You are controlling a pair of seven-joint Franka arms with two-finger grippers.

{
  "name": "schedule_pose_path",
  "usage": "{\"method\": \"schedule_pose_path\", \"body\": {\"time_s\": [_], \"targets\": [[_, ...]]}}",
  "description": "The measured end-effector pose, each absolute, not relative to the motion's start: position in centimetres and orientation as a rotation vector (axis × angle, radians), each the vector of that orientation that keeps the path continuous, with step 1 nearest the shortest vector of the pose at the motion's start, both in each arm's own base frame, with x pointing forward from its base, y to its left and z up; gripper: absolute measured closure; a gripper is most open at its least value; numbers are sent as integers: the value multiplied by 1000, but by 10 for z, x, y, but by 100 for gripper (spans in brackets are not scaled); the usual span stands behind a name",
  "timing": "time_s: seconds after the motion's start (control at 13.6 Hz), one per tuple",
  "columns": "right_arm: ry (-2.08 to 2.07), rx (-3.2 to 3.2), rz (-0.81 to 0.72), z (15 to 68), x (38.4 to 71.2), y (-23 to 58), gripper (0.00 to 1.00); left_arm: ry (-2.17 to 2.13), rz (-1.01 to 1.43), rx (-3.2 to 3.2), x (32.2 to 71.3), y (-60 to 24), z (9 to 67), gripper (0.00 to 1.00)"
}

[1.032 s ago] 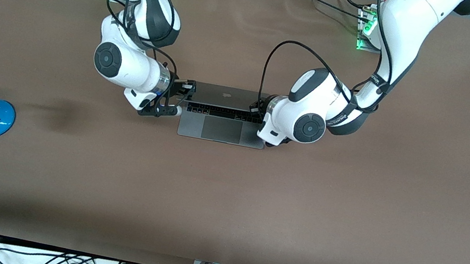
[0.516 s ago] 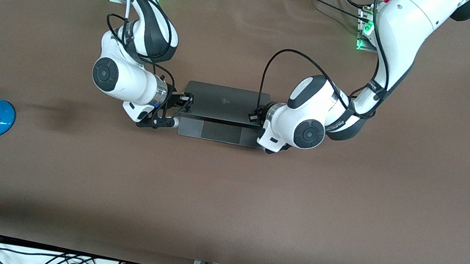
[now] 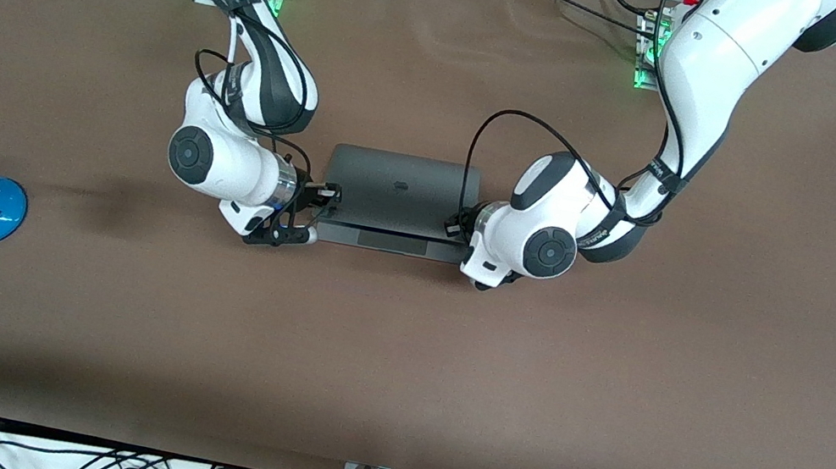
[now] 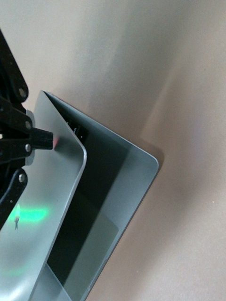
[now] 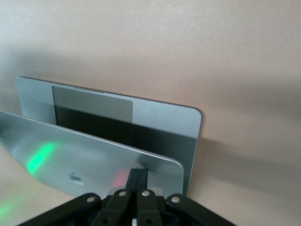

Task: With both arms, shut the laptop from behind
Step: 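Push the screen down onto the keyboard with both grippers, then lift the left gripper and the right gripper off the closed lid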

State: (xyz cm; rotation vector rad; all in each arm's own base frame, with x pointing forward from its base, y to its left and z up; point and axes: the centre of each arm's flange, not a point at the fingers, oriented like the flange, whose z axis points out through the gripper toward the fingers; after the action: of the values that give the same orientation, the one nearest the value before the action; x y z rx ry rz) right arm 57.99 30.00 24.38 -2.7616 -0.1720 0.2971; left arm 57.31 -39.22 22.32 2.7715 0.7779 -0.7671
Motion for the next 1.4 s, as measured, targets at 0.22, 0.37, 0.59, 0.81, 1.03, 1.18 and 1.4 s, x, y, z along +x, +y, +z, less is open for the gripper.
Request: {"method": "schedule_pose_path", "body": {"time_s": [0.22,0.37,0.59,0.81,1.03,1.18,1.4], "targets": [[-172,-2756,299,235,587,300,99,791,-754,2764,577,-391,214,99],[-179,-2760,296,228,591,297,99,794,-747,2768,581,-389,209,99],[-215,-2766,266,213,597,290,99,793,-724,2776,585,-388,201,99],[-218,-2765,237,196,600,292,99,798,-709,2774,586,-388,193,99],[-218,-2766,224,187,603,296,99,798,-705,2779,585,-389,182,99],[-219,-2770,220,186,605,297,99,801,-693,2775,585,-390,177,99],[-229,-2771,217,180,605,296,99,794,-678,2782,585,-392,173,99]]}}
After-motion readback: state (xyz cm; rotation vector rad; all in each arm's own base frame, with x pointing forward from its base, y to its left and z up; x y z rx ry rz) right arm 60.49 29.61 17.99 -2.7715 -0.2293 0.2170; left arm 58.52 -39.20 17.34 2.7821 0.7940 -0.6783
